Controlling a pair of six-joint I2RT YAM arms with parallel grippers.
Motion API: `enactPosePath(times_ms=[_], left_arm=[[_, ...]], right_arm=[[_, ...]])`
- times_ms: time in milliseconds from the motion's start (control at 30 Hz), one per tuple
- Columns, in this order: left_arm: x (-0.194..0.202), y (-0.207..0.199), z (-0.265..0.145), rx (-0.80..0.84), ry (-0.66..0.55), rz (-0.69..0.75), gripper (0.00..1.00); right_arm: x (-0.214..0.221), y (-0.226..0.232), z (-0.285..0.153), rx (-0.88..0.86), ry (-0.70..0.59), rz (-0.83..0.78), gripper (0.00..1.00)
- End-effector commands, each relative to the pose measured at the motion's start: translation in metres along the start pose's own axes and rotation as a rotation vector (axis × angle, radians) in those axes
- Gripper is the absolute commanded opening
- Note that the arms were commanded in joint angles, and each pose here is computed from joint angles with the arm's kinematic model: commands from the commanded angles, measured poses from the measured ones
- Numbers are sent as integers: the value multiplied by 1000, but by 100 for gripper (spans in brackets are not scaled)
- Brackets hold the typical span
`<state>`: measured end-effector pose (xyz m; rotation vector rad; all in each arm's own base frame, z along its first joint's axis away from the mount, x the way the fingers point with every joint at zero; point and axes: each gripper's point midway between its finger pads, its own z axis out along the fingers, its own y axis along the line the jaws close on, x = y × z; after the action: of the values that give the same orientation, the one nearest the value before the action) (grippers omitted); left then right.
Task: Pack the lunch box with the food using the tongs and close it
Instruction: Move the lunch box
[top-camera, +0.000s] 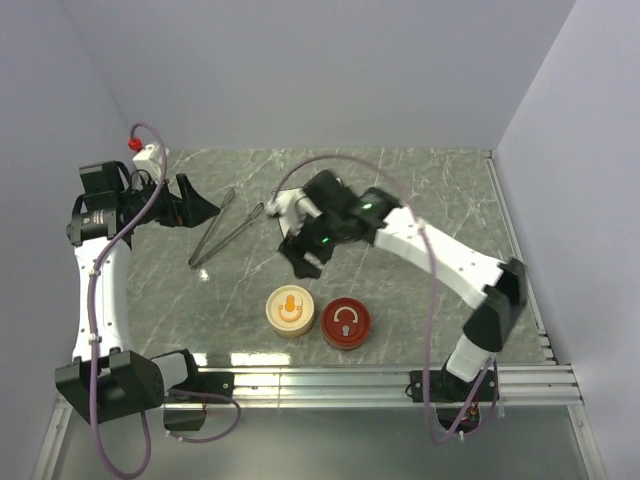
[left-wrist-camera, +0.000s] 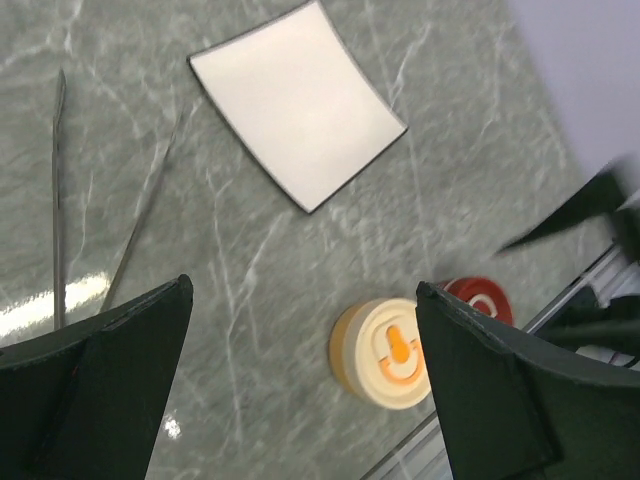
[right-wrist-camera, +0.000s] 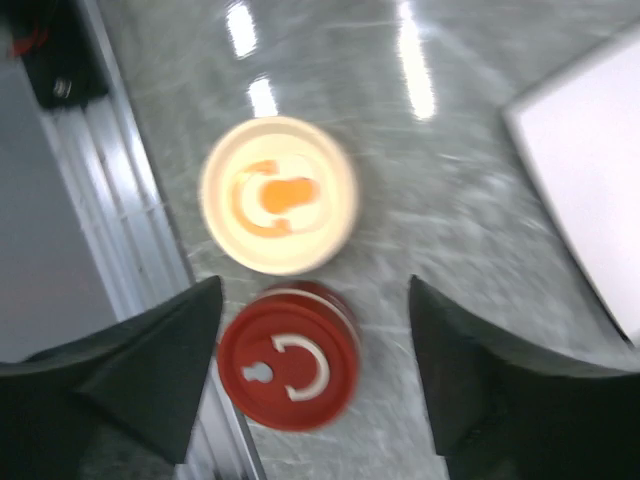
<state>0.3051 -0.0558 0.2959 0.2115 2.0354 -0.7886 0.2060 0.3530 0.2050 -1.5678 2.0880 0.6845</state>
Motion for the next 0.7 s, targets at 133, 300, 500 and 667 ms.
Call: enactPosePath(times_ms=[133, 300, 500, 667], left_arm=[[37, 1, 19, -82, 161, 216, 99], [68, -12, 42, -95, 243, 342, 100], [73, -3, 69, -206, 236, 367, 99], [74, -2, 84, -229, 212, 370, 99]], right_arm=[[25, -68, -87, 178, -220, 232, 85], [76, -92, -121, 298, -279, 371, 89], [148, -122, -147, 473, -318, 578, 95], [187, -135, -146, 615, -314, 744, 96]])
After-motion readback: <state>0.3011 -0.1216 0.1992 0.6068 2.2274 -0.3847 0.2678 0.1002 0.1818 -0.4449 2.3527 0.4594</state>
